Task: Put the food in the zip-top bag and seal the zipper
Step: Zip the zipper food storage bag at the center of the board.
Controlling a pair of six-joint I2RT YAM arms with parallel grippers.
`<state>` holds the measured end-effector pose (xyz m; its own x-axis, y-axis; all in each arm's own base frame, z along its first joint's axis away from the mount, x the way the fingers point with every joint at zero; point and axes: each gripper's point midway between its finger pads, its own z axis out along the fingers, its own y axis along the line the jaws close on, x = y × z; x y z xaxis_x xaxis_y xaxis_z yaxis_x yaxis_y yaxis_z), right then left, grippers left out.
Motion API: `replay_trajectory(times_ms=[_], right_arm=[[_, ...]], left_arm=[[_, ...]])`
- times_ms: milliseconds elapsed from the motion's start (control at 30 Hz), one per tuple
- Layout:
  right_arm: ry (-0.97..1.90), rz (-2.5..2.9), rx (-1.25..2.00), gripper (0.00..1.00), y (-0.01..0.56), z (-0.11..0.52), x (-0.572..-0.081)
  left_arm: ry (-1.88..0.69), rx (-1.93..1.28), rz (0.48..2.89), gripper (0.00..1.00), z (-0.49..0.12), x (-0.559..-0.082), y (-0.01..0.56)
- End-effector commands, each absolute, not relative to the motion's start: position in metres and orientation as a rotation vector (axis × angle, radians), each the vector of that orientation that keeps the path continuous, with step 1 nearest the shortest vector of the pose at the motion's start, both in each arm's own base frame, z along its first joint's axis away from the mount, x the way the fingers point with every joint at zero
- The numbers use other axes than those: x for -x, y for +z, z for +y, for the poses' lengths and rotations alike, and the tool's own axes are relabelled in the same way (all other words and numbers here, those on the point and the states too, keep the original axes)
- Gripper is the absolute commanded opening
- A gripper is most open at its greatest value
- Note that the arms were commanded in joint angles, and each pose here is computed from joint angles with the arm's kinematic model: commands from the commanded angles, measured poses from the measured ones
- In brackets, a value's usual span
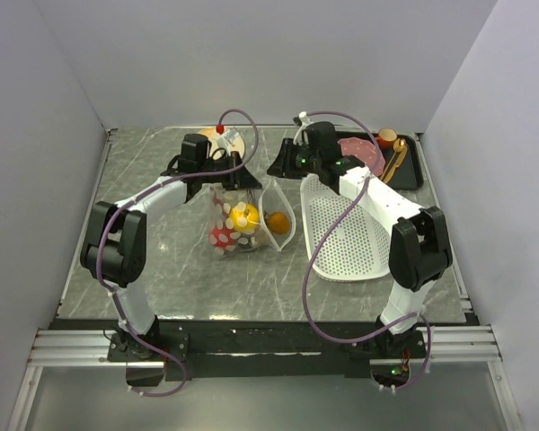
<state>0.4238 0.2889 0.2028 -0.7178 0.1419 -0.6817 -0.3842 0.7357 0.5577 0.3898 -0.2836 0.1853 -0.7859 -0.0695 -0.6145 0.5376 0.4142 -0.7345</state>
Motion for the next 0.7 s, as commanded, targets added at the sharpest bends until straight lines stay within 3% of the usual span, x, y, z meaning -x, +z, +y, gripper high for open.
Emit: replay_trajectory(times_ms=[0,67,167,300,333,367,400,667], right_arm=[[0.937,2.114,0.187,0.26,0.227,0.29,-0.431],[0.937,2.11,0.188,0.14,0.229,0.29,-0.431],[0.946,2.123,0.196,0.06,0.225,0.29,-0.428],[0.967,2.116,0.208,0.03,0.224,0.292,-0.424],[0.971,2.117,0.211,0.05,0.224,0.292,-0.422],[0.973,2.123,0.222,0.21,0.223,0.293,-0.421],[0.981,2.121,0.232,0.24,0.224,0.294,-0.42],[0.972,2.13,0.222,0.26,0.221,0.292,-0.42]], left_arm=[[-1.368,-0.474,1.974,0.01,-0.286,-0.389,0.231],[-1.372,-0.474,1.976,0.01,-0.287,-0.389,0.23],[-1.368,-0.471,1.977,0.01,-0.287,-0.391,0.231],[-1.357,-0.47,1.977,0.01,-0.286,-0.392,0.232],[-1.356,-0.468,1.976,0.01,-0.286,-0.392,0.233],[-1.357,-0.465,1.976,0.01,-0.286,-0.392,0.232],[-1.36,-0.464,1.976,0.01,-0.286,-0.393,0.233],[-1.358,-0.464,1.971,0.01,-0.287,-0.395,0.235]])
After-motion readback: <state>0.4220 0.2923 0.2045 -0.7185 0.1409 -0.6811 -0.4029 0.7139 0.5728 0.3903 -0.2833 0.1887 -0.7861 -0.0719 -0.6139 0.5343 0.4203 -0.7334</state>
